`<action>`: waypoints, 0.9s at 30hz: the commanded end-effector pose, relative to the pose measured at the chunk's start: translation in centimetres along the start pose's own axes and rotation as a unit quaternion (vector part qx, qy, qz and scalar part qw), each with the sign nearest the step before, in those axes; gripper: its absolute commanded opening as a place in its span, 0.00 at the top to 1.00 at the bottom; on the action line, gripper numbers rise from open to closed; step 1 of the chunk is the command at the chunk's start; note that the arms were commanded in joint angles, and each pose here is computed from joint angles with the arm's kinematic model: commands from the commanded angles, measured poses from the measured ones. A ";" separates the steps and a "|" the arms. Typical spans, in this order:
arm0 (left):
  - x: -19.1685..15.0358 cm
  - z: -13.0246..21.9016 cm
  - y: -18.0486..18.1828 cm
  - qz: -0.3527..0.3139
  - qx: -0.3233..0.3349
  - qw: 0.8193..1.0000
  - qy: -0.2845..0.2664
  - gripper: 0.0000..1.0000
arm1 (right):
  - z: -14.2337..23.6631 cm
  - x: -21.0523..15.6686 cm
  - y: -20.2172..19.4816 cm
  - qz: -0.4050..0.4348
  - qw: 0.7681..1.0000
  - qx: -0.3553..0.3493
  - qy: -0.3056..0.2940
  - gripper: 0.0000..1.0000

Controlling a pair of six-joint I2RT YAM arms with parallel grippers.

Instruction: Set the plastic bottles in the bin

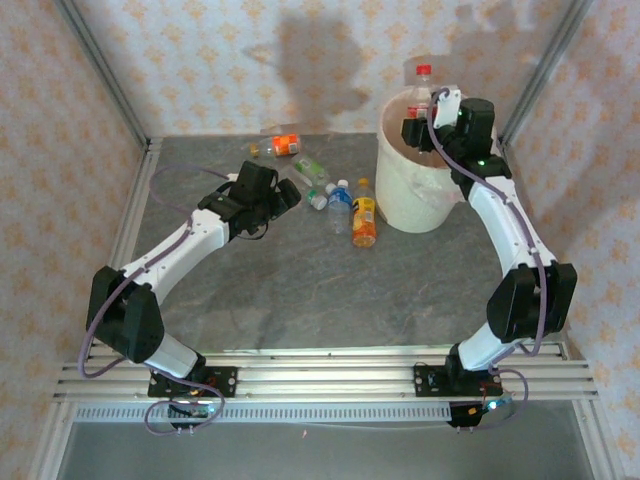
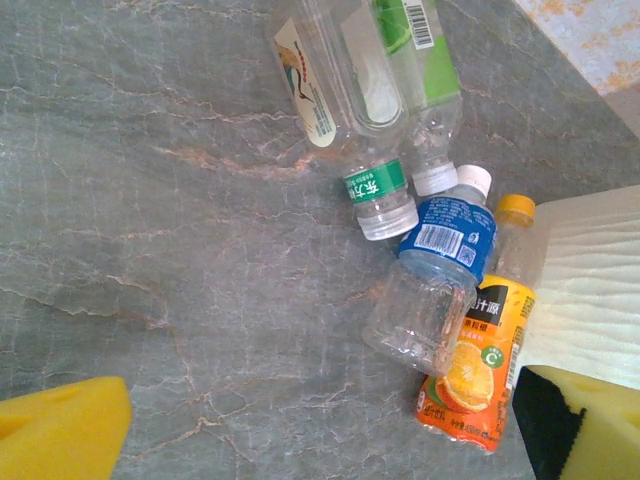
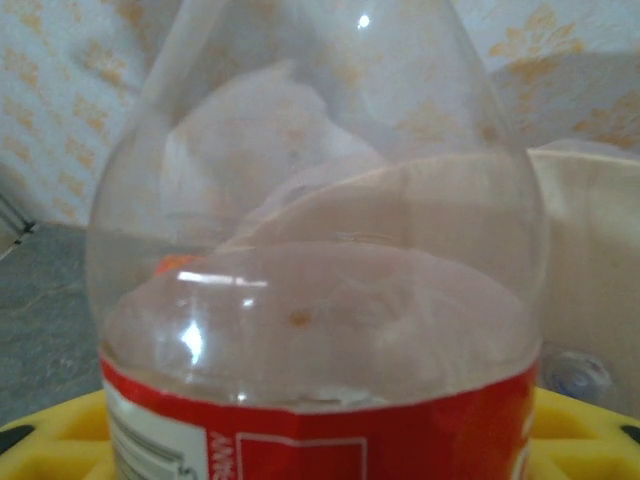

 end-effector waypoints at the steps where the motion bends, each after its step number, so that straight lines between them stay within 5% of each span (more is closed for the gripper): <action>1: 0.0 -0.3 0.3 0.001 0.008 1.000 0.007 0.00 | -0.4 -0.7 0.4 -0.005 0.999 0.032 0.001 0.35; 23: -0.4 -1.6 0.2 0.006 0.011 1.000 0.021 0.00 | 2.4 1.9 1.0 -0.044 0.997 0.008 -0.058 0.05; 27: -0.4 -1.8 0.1 0.006 0.008 1.000 0.024 0.00 | 2.1 2.5 0.4 -0.115 0.992 -0.045 0.010 0.09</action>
Point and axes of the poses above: each hand's point on the last joint's axis, 136 mm out from that joint toward the fingers, its own z axis back along the fingers, its own y axis along the line the jaws close on, x = y × z, the point moved 7 cm from there along z, back along the fingers, and after that the axes turned 10 degrees about -z, right-handed, at the moved point
